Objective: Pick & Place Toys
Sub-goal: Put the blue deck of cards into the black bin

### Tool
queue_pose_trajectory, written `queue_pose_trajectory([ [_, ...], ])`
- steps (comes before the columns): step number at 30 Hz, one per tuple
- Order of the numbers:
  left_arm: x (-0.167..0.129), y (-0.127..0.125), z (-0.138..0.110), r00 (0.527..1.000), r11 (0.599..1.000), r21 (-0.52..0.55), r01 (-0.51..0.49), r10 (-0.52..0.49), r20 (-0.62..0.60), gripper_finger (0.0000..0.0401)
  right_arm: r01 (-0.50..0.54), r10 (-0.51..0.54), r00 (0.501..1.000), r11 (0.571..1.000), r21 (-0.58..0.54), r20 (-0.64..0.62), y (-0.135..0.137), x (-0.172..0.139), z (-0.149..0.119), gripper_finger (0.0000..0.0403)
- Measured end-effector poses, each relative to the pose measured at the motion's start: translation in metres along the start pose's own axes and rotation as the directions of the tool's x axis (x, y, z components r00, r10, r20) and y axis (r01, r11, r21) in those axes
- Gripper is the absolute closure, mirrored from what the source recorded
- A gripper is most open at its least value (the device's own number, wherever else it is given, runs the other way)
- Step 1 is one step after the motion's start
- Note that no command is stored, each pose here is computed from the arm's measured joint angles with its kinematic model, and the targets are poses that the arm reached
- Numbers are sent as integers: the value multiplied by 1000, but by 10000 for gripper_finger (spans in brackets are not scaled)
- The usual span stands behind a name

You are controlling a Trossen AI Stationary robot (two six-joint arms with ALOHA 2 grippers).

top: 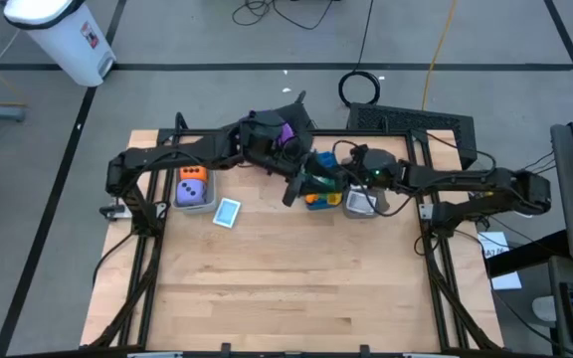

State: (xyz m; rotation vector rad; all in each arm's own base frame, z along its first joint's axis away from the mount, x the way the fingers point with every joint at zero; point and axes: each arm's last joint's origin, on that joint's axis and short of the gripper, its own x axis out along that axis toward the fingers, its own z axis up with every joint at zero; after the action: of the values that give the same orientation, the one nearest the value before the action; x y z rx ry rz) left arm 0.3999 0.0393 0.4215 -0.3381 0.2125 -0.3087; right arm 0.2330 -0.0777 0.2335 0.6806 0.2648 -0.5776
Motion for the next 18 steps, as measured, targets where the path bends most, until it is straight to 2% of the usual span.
queue_pose_trajectory([
  [4,-19,0,5,999,999,8,-38,39,-35,185,-24,24,998,1000,3,49,1,-10,9,277],
  [10,-50,-9,1,967,980,47,-193,198,-160,185,-78,78,989,997,-6,123,6,-22,19,275],
  [14,-55,-14,-16,912,965,26,-262,256,-320,185,-107,108,981,994,-14,160,9,-30,24,275],
  [18,-40,-16,-47,853,958,30,-285,267,-449,185,-187,196,964,980,-64,179,14,-36,29,275],
])
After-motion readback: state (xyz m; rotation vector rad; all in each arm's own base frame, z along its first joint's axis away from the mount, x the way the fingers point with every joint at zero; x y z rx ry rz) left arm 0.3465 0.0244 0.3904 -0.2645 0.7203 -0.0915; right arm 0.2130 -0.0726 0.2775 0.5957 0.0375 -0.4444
